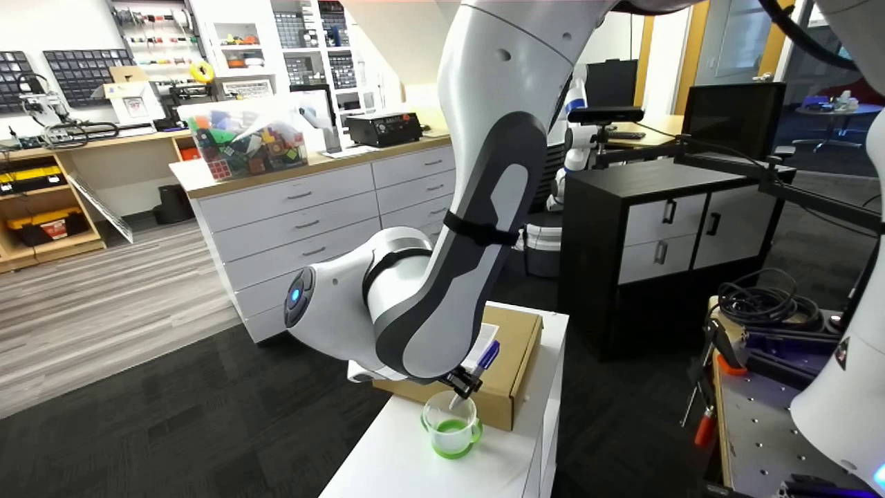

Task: Put the marker in the cup

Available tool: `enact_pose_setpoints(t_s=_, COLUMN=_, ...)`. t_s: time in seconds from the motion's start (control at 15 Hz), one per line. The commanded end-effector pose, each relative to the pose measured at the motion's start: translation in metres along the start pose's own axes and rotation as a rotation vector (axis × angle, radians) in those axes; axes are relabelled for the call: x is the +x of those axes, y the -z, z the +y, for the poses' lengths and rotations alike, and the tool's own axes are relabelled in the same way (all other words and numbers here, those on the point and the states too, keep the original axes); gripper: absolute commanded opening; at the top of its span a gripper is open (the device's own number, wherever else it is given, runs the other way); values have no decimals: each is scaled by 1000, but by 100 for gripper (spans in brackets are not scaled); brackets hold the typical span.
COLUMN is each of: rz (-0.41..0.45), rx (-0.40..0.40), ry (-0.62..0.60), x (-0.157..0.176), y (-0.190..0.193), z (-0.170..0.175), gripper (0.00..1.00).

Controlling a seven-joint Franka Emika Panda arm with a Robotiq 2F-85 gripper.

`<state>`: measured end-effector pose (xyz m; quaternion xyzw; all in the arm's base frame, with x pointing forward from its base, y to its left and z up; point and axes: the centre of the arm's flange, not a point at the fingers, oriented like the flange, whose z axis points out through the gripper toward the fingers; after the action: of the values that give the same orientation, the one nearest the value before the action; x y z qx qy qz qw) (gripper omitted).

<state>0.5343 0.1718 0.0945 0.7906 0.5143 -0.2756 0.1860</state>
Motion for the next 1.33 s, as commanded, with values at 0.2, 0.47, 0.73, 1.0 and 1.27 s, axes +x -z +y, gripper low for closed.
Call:
enact_pose_setpoints(t_s=0.2, rz=-99, rx=-134, ry=99, x=33, y=-14, z=-4, gripper=4)
enact_pose_setpoints(t_s=0.47, rz=-153, rx=-205, ry=176, x=47, y=-33, z=-10, gripper=4)
enact_pose_setpoints(t_s=0.73, rz=-198, rx=-226, ry=201, x=51, y=-38, z=-13, gripper=44)
enact_pose_setpoints(t_s=1.0, rz=-178, rx=-223, ry=190, x=48, y=-23, z=-8, gripper=67)
enact_pose_setpoints(t_s=1.27, rz=-129, rx=-210, ry=153, x=35, y=-4, z=5, gripper=93)
